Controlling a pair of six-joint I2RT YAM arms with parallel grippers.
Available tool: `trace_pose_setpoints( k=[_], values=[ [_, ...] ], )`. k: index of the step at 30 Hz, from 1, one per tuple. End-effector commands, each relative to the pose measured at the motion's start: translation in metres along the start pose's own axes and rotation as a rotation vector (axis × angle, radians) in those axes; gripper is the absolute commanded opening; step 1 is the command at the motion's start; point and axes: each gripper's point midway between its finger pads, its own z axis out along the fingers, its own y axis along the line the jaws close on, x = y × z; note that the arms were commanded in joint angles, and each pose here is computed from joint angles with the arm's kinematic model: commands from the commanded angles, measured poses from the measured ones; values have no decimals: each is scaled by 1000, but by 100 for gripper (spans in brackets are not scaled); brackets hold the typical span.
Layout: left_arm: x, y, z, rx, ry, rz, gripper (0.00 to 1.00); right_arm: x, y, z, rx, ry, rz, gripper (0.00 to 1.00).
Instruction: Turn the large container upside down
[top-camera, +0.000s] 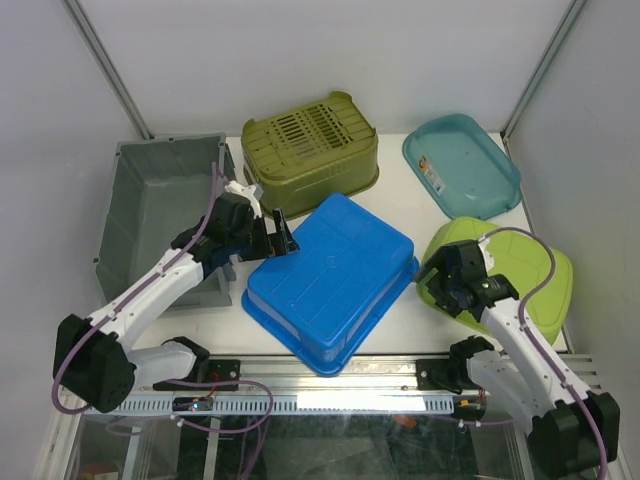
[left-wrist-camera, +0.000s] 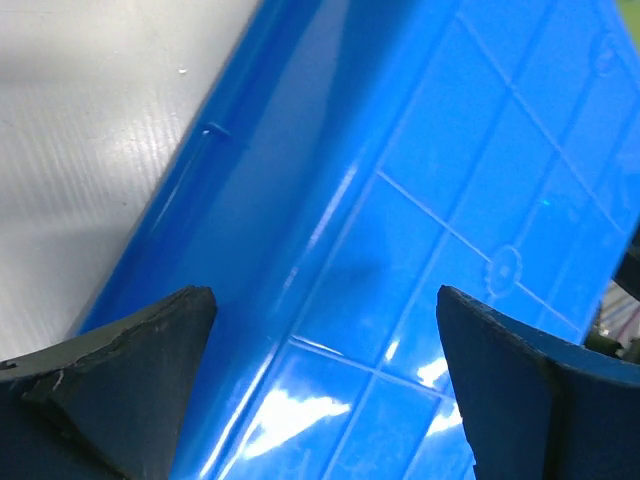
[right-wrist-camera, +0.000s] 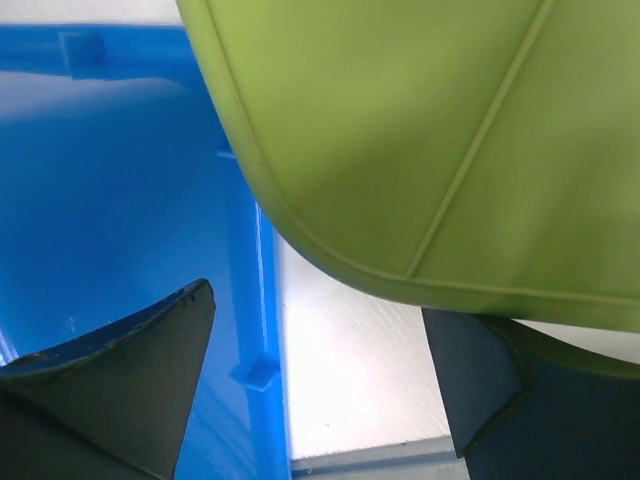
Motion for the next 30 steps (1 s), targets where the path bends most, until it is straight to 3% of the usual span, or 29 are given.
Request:
trace_pose_setpoints(
  k=[1,13,20,30],
  values=[
    [4,-25,-19,126,-5,-32,99,-59,40,15,-67,-225,80,88],
    [28,-26,-34,184,20,-82,99,-83,108,22,-204,-188,72,87],
    [24,-33,-32,216,18,-78,99,-79,133,-22,-341,-136,-83,87],
    [28,-97,-18,368,42,-46,99,-111,90,-95,-287,-392,-47,89]
  ],
)
